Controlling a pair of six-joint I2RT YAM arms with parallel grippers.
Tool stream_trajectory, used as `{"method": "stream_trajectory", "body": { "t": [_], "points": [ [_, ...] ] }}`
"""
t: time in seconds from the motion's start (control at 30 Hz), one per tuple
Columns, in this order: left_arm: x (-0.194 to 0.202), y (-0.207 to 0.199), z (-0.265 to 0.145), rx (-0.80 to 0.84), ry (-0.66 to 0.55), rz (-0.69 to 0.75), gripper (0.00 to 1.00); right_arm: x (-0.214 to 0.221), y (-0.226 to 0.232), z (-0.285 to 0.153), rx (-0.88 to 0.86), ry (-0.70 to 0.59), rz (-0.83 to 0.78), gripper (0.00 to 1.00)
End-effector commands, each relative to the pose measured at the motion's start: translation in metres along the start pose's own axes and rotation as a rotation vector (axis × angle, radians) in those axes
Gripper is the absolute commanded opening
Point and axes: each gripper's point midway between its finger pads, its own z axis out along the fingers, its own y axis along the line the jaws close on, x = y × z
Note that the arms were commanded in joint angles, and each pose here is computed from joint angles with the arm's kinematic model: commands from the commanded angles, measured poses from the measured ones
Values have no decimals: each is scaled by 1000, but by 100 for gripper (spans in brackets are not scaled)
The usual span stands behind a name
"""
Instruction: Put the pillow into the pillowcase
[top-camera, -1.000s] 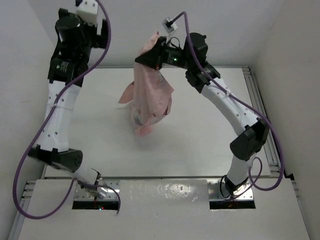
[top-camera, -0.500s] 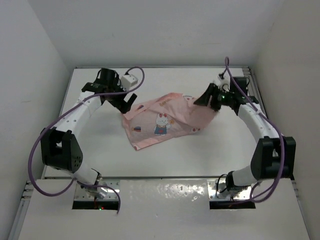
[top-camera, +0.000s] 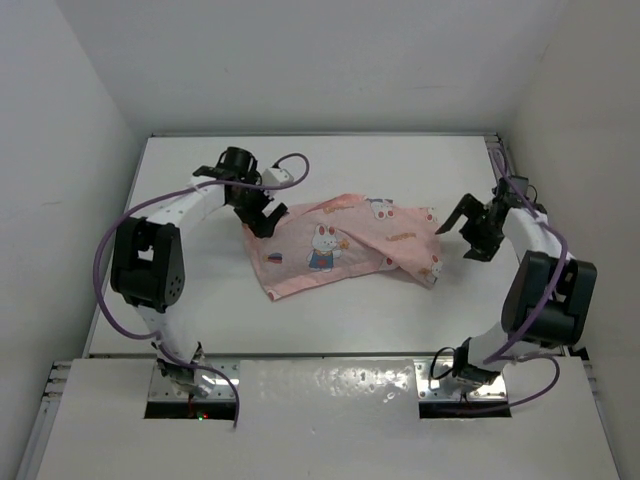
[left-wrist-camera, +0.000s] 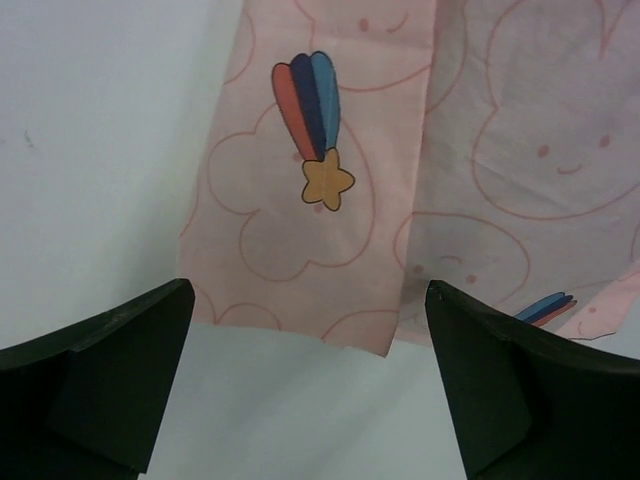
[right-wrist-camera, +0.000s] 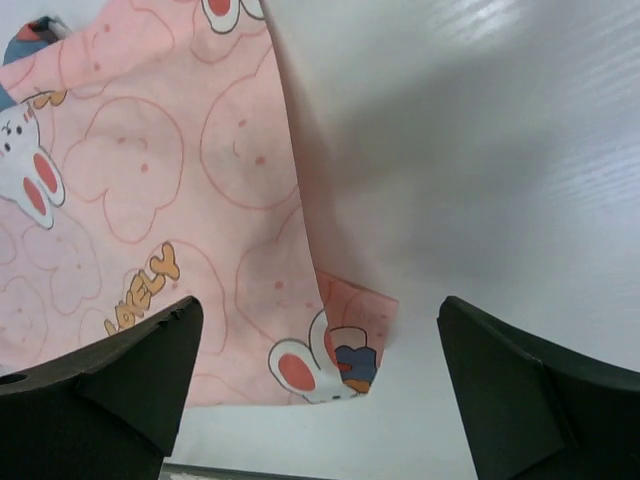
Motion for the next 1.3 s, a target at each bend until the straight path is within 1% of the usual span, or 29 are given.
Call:
{"method": "stream_trajectory", "body": {
  "t": [0.0,0.03,0.07,0.1,0.17,0.2,0.23,0.27,0.3,0.33,0.37,0.43,0.47,0.5,0.6,0.63,0.7,0.83,0.87,0.9,0.97,1.0,1.03,1.07,1.1,1.13,1.17,1.2,1.27],
  "points": [
    [-4,-10,0,45,-32,112,100,2,0,-1,-32,-55,13,98],
    [6,-8,1,25,4,113,99,0,1,7,-42,-43,26,98],
    [10,-3,1,-1,20,117,96,-13,12,6,-68,-56,20,94],
    [14,10,1,-69,47,115,89,-19,20,11,-75,-51,15,93],
    [18,23,3,-122,65,99,80,-45,33,25,-54,-70,2,89],
    [18,32,2,-161,72,100,74,-54,39,30,-14,-93,-25,89],
    [18,33,3,-164,71,110,72,-53,35,47,40,-60,-30,88],
    [19,34,4,-170,75,120,68,-77,50,45,48,-116,-58,88],
    [18,37,6,-190,78,125,56,-83,53,50,112,-148,-91,88],
    [21,37,10,-188,82,124,48,-90,53,55,150,-171,-108,87],
    [22,36,12,-189,85,123,33,-96,56,66,192,-194,-133,87],
    [20,35,14,-176,77,117,20,-106,58,79,235,-221,-134,87],
    [17,34,14,-173,69,102,10,-106,57,85,254,-222,-130,86],
    [14,35,12,-172,62,95,7,-113,58,88,271,-240,-108,83],
    [5,38,5,-176,48,83,3,-112,43,105,333,-199,-39,76],
    [5,39,2,-176,50,78,0,-110,41,110,338,-187,-26,75],
    [-2,45,-3,-189,37,69,0,-103,35,120,350,-163,-9,72],
    [-9,56,-9,-214,29,28,0,-100,30,129,385,-168,-2,69],
    [-14,60,-12,-222,21,25,0,-96,26,136,394,-141,5,68],
    [-19,61,-14,-225,14,22,0,-105,32,136,376,-152,9,61],
    [-26,66,-21,-235,4,8,0,-103,37,141,344,-114,15,45],
    [-29,68,-23,-240,1,1,0,-104,37,145,342,-104,19,23],
    [-36,70,-28,-248,-9,-5,0,-101,39,147,325,-86,23,8],
    [-38,71,-31,-252,-13,-8,0,-98,41,147,309,-78,27,0],
    [-40,72,-34,-255,-17,-20,0,-92,44,145,274,-67,27,0],
    [-45,76,-39,-270,-28,-23,0,-98,57,146,197,-98,19,0],
    [-46,77,-40,-275,-29,-28,0,-87,51,146,195,-89,30,0],
    [-47,77,-43,-280,-28,-31,0,-95,62,130,158,-134,32,0],
    [-50,80,-49,-300,-31,-35,0,-110,73,114,97,-205,27,0]
  ]
}}
